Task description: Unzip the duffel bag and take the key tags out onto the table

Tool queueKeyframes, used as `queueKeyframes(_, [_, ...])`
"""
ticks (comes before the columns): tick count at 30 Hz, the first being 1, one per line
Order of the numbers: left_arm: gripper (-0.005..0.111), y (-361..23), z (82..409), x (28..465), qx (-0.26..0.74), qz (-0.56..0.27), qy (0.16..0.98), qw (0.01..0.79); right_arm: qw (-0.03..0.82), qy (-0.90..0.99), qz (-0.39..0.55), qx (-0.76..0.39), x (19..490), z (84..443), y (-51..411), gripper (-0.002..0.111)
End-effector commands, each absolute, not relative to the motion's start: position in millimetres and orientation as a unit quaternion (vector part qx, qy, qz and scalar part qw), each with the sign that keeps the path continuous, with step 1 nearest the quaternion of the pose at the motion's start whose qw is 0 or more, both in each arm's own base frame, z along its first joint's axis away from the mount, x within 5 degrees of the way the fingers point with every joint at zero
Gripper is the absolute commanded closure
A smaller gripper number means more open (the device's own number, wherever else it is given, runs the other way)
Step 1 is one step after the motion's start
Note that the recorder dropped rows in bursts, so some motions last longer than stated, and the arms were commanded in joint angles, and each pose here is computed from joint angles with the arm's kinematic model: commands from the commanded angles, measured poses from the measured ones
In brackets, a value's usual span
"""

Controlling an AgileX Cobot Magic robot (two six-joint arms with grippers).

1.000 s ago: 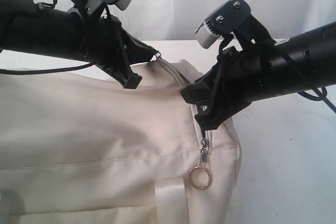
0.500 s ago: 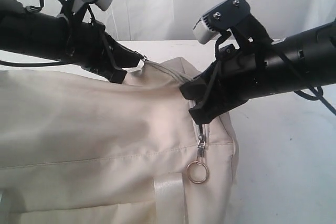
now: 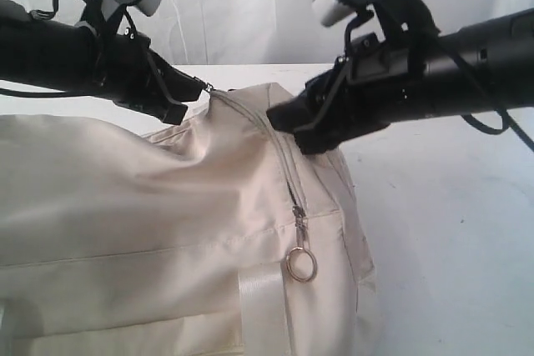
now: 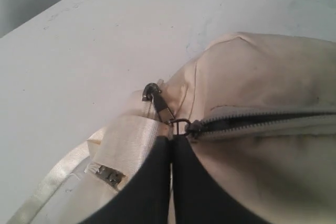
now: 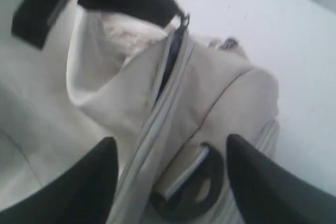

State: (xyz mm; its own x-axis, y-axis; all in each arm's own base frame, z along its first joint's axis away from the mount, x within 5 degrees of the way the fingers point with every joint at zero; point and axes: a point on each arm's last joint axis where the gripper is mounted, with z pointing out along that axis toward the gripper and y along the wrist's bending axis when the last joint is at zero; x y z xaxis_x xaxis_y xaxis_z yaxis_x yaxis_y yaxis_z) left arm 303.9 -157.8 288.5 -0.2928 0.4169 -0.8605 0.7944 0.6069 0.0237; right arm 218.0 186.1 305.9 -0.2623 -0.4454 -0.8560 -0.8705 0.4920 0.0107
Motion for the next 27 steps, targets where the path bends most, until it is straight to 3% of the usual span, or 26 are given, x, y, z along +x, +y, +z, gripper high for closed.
queueKeyframes(1, [0.107,-156,291,305,0.381,-0.221,0.778,0.448,0.484,0.729,0.272,-0.400,225,335,189,0.041])
queueKeyframes(7, [0.107,-162,298,296,0.388,-0.274,0.763,0.440,0.486,0.710,0.292,-0.418,230,345,212,0.041])
queueKeyframes(19, [0.107,-160,339,267,0.432,-0.302,0.696,0.488,0.431,0.727,0.280,-0.456,248,303,243,0.049])
queueKeyframes(22, [0.107,-161,340,265,0.433,-0.307,0.693,0.488,0.424,0.732,0.277,-0.455,251,296,245,0.057])
queueKeyframes(27, [0.107,-161,341,266,0.430,-0.309,0.693,0.489,0.422,0.733,0.277,-0.456,252,294,246,0.087])
